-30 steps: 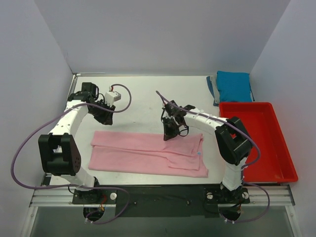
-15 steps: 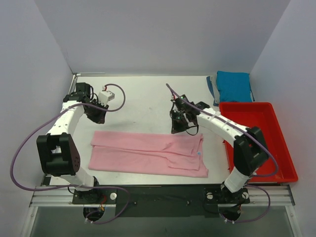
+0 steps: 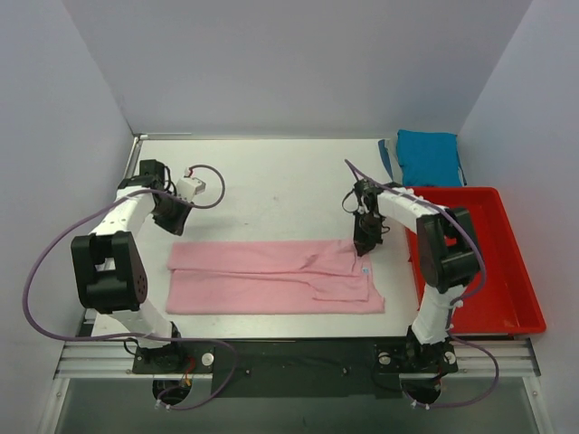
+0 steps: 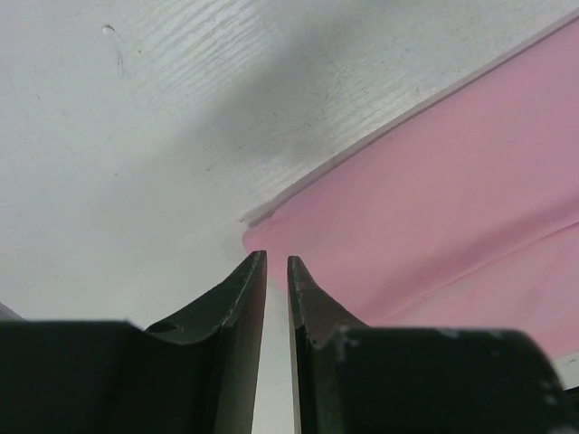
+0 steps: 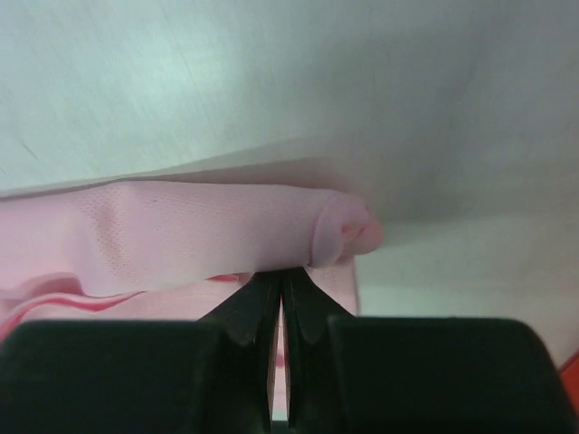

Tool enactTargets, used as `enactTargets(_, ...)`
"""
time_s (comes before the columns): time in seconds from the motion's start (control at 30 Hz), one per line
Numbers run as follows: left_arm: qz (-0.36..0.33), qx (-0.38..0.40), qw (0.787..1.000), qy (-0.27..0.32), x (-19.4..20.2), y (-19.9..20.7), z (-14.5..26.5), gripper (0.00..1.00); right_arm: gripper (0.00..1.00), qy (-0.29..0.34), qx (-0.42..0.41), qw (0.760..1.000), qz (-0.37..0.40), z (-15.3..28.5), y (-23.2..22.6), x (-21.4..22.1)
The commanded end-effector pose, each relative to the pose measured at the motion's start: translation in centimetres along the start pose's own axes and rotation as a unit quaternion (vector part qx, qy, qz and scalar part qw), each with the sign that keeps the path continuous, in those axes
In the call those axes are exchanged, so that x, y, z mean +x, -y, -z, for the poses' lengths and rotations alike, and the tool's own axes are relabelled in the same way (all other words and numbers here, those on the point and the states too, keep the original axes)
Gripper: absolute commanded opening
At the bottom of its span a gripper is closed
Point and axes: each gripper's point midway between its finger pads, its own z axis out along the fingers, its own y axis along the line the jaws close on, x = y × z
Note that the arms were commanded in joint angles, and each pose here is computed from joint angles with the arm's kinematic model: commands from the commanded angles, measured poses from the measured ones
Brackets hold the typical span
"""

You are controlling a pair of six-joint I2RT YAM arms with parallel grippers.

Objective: Fold and stack the t-shirts
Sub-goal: Rotate the tshirt 90 degrees

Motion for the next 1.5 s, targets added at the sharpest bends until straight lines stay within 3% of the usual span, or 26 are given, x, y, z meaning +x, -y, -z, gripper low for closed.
enactTargets(0.0,-0.02,-0.023,0.999,0.012,0.2,-0.4,0.9,0.26,0.0,0.018,0.02,1.0,0.004,-0.5,-0.9,-7.0)
enactTargets(0.13,-0.016,-0.003,1.0,0.007,0.8,0.8,0.4,0.26,0.0,0.059,-0.034,0.998,0.006,0.2,-5.9,-15.5)
enactTargets(0.27,-0.02,0.012,1.0,-0.001,1.6,2.1,-0.3,0.26,0.0,0.096,-0.091,0.991,0.032,3.3,-9.6,-20.2)
enactTargets(0.37,-0.026,0.013,0.999,-0.019,3.0,2.5,-1.2,0.26,0.0,0.143,-0.095,0.984,0.041,6.7,-9.3,-21.6)
enactTargets(0.5,-0.025,0.017,0.999,-0.03,3.8,2.5,-2.2,0.26,0.0,0.185,-0.058,0.98,0.033,11.1,-5.7,-19.8)
enactTargets(0.7,-0.028,0.031,0.997,-0.065,5.8,3.1,-4.4,0.2,0.0,0.099,0.002,0.995,0.008,5.3,-0.3,-10.9)
enactTargets(0.87,-0.065,0.076,0.99,-0.1,8.9,6.5,-4.8,0.21,0.0,0.056,0.003,0.998,-0.031,2.0,1.3,-9.7)
enactTargets(1.0,-0.111,0.128,0.979,-0.109,10.2,10.3,-3.6,0.21,0.0,0.019,-0.007,0.999,-0.042,0.1,0.6,-11.1)
enactTargets(1.17,-0.171,0.203,0.957,-0.118,11.3,15.7,-1.4,0.22,0.0,0.016,-0.044,0.997,-0.06,-1.8,-1.7,-16.9)
enactTargets(1.33,-0.227,0.286,0.928,-0.07,10.1,21.7,1.2,0.29,0.0,0.09,-0.136,0.985,-0.058,0.0,-6.2,-24.7)
enactTargets(1.47,-0.244,0.289,0.923,-0.066,10.0,22.6,2.6,0.31,0.04,0.148,-0.16,0.975,-0.047,4.3,-7.0,-27.0)
